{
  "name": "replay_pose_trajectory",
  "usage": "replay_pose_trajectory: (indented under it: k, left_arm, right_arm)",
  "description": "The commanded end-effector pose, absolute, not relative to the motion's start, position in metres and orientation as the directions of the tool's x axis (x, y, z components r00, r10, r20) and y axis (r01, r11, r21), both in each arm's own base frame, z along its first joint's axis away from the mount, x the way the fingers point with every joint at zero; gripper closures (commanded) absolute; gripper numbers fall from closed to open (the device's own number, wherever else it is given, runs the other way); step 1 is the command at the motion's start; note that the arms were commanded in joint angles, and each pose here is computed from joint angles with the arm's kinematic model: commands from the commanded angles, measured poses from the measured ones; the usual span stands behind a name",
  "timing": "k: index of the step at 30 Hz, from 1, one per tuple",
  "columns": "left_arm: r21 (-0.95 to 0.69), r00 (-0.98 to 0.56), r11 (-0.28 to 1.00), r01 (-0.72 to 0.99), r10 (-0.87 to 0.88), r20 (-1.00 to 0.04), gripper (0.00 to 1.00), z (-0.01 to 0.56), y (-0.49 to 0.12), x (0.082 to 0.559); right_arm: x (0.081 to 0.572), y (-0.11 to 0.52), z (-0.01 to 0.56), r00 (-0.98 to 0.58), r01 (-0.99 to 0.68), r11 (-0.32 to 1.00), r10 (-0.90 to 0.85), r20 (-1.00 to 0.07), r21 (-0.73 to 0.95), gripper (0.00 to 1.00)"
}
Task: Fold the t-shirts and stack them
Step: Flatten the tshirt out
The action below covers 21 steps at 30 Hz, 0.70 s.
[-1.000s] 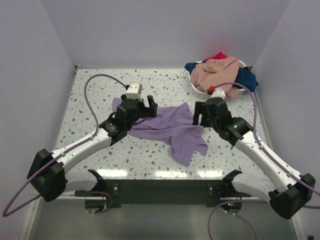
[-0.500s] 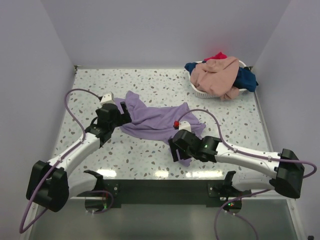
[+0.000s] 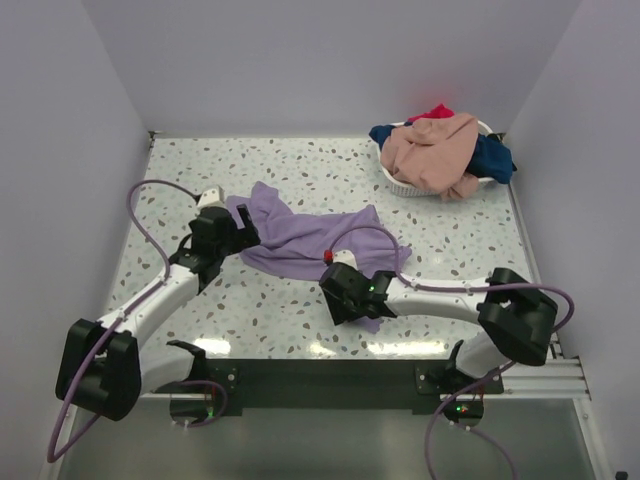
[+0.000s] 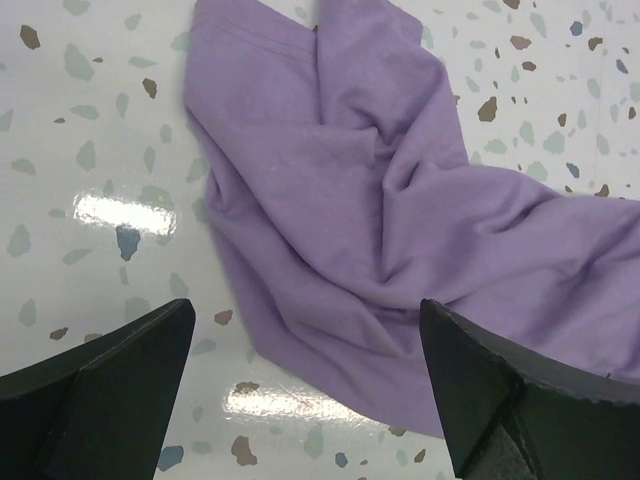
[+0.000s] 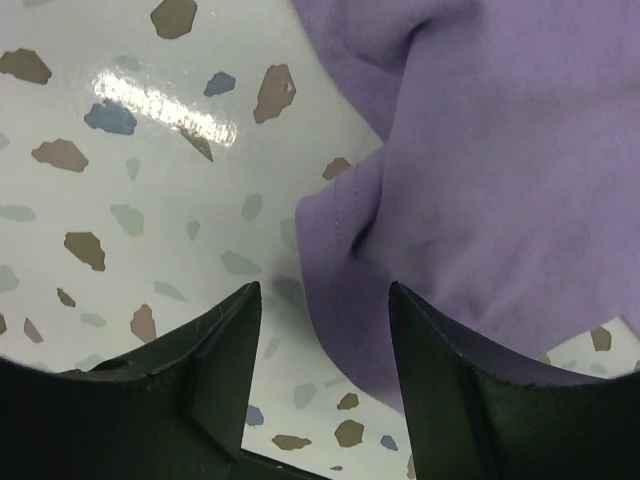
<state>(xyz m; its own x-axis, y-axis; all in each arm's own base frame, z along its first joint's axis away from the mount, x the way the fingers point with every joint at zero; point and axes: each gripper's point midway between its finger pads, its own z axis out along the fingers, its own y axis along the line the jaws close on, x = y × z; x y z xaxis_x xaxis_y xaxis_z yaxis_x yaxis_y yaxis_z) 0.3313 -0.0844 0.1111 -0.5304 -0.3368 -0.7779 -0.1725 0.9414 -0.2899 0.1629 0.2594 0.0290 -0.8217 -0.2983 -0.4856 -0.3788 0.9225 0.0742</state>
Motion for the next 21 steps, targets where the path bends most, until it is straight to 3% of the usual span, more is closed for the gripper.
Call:
replay_pose_trajectory:
  k: [1, 4, 6, 7, 8, 16, 21]
  left_arm:
    - [-0.312, -0.506, 0.931, -0.188, -0.364, -0.782, 0.0, 0.11, -0.08, 0.333]
    - [-0.297, -0.516, 0.934, -0.197, -0.356, -0.779, 0.0, 0.104, -0.077, 0.331]
    - [-0.289, -0.518, 0.935, -0.204, -0.354, -0.779, 0.0, 0.102, -0.075, 0.331]
    - [-0.285, -0.522, 0.935, -0.209, -0.353, -0.776, 0.0, 0.099, -0.074, 0.33]
    - [-0.279, -0.522, 0.936, -0.216, -0.352, -0.777, 0.0, 0.097, -0.073, 0.329]
    - [-0.227, -0.562, 0.938, -0.261, -0.339, -0.755, 0.01, 0.068, -0.065, 0.325]
    - [-0.234, -0.562, 0.937, -0.26, -0.344, -0.753, 0.14, 0.056, -0.07, 0.339]
  right_arm:
    - [0.182, 0.28, 0.042, -0.786, -0.382, 0.921, -0.283, -0.55, 0.072, 0.43]
    - [0.19, 0.276, 0.037, -0.782, -0.367, 0.93, -0.295, -0.549, 0.024, 0.58]
    - [0.195, 0.275, 0.037, -0.782, -0.358, 0.934, -0.291, -0.551, 0.016, 0.78]
    - [0.2, 0.271, 0.037, -0.78, -0.342, 0.94, -0.285, -0.558, -0.003, 0.96]
    - [0.205, 0.263, 0.038, -0.784, -0.319, 0.948, -0.276, -0.555, -0.022, 1.0]
    - [0.253, 0.213, 0.089, -0.751, -0.167, 0.986, -0.115, -0.651, 0.019, 1.0]
    - [0.263, 0.199, 0.093, -0.754, -0.13, 0.991, -0.083, -0.652, 0.024, 1.0]
